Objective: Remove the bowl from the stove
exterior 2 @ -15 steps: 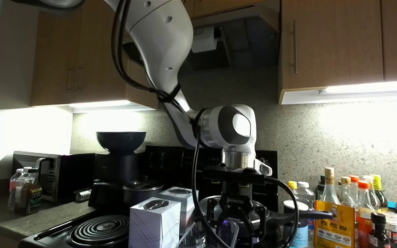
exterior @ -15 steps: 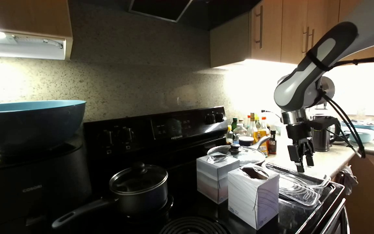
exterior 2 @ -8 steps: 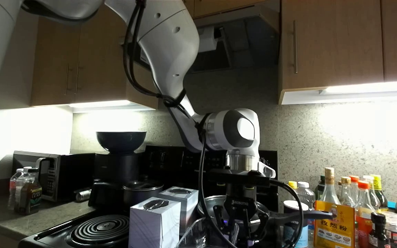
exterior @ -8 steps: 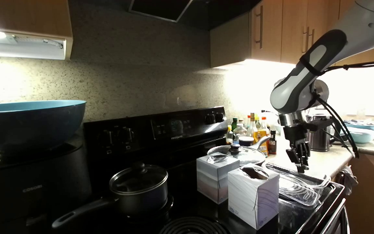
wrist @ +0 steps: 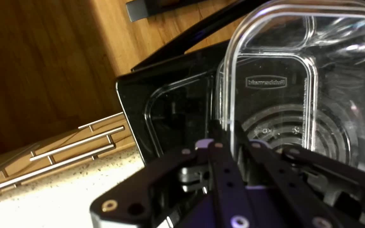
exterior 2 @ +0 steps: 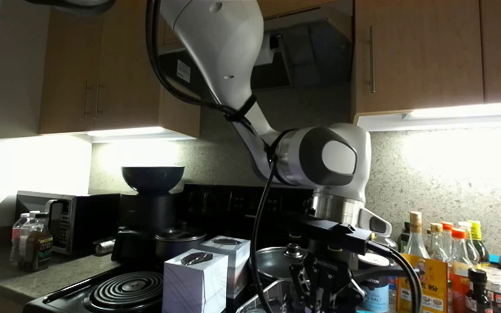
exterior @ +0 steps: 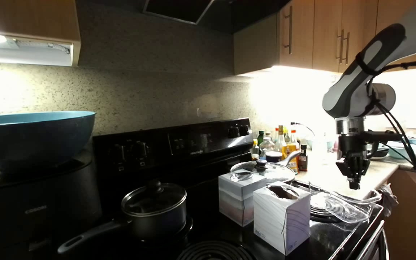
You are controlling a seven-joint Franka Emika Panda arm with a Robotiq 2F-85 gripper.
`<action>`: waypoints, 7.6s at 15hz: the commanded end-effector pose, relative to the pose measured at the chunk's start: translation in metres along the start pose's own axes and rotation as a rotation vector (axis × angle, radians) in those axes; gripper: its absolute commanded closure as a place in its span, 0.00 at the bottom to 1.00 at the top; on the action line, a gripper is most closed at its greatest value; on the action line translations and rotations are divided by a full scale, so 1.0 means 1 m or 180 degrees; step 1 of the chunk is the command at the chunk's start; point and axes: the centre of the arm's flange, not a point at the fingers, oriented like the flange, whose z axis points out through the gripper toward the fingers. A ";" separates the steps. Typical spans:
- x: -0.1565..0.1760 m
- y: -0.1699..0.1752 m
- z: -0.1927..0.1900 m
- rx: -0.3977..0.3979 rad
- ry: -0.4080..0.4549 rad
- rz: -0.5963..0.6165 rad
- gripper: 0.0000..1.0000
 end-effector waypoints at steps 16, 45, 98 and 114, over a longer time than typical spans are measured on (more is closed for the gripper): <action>-0.119 0.175 -0.070 0.0493 0.1355 0.1823 0.98; 0.094 0.184 -0.059 -0.0729 0.1260 0.1231 0.98; 0.105 0.118 -0.088 -0.0445 -0.0073 0.0624 0.00; 0.166 0.125 -0.030 -0.0541 -0.0542 0.0082 0.00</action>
